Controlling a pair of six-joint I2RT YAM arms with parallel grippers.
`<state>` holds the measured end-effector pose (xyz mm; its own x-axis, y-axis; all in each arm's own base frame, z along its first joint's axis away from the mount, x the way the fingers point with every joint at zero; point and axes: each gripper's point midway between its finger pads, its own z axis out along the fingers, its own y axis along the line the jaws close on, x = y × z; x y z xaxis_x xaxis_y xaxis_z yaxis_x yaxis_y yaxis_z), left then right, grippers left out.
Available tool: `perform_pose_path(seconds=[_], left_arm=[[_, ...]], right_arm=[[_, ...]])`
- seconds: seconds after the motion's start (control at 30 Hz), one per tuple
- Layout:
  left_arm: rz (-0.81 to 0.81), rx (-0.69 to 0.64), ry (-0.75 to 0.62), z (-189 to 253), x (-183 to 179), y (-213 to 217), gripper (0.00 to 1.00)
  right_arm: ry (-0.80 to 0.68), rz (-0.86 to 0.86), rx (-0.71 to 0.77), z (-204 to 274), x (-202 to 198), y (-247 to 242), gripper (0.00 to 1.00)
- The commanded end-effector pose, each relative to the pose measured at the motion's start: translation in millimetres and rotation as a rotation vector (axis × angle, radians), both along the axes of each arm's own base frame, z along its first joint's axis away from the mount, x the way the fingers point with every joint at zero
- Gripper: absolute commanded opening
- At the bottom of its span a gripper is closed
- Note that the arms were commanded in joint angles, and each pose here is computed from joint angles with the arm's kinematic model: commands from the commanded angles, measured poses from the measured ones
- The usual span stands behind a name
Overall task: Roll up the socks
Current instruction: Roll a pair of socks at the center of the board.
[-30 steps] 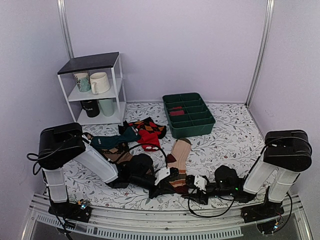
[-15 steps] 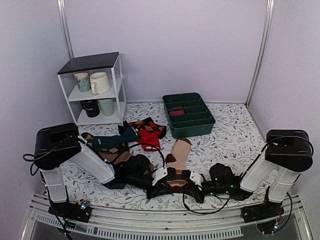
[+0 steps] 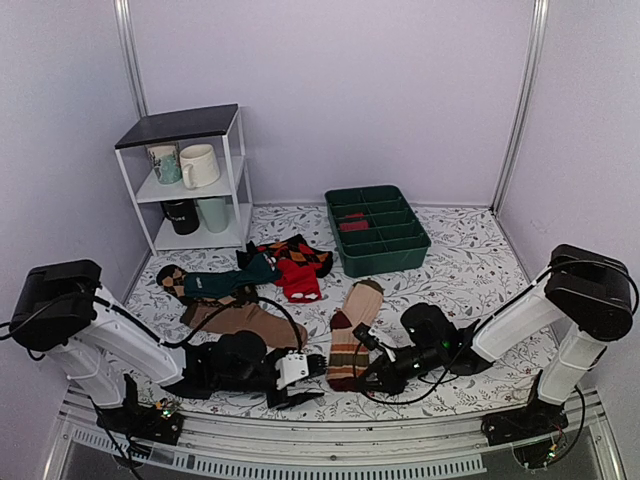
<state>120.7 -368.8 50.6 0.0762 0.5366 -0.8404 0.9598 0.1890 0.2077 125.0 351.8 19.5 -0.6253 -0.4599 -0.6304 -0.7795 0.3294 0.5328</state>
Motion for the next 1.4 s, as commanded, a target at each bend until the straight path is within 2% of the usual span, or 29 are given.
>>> perform_pose_path(seconds=[0.0,0.23,0.37,0.43,0.6,0.73,0.87,0.93,1.13,1.37], left_arm=[[-0.058,0.01,-0.106,-2.0,-8.9,-12.4,0.65],[-0.115,0.037,-0.171,-7.3,-14.2,-40.8,0.65],[-0.092,0.051,-0.17,-13.6,-9.3,-44.9,0.61],[-0.095,0.046,-0.16,-14.6,-10.0,-45.0,0.55],[-0.098,0.055,-0.136,-20.8,-11.8,-47.8,0.3],[-0.076,0.045,-0.132,-19.3,-8.3,-46.9,0.29],[-0.074,0.034,-0.112,-17.4,-8.8,-46.0,0.21],[-0.068,0.034,-0.096,-18.0,-8.8,-45.5,0.01],[-0.017,0.035,0.029,-23.9,-8.9,-34.9,0.0],[0.055,0.1,0.306,-49.9,-15.7,-14.7,0.0]], right_arm=[[0.334,-0.036,-0.219,-46.1,-25.8,-36.6,0.03],[0.413,-0.048,-0.272,-55.8,-24.3,-37.3,0.03],[0.42,-0.046,-0.278,-58.2,-25.5,-38.8,0.03],[0.423,-0.046,-0.278,-58.7,-26.0,-39.1,0.03],[0.426,-0.041,-0.282,-61.0,-26.3,-38.9,0.03],[0.434,-0.035,-0.284,-62.8,-27.9,-38.9,0.03],[0.447,-0.028,-0.282,-64.2,-29.6,-38.6,0.03],[0.449,-0.025,-0.284,-64.8,-30.8,-39.3,0.05],[0.379,-0.034,-0.257,-57.8,-20.6,-35.0,0.14],[0.189,-0.045,-0.18,-33.7,4.2,-23.4,0.32]])
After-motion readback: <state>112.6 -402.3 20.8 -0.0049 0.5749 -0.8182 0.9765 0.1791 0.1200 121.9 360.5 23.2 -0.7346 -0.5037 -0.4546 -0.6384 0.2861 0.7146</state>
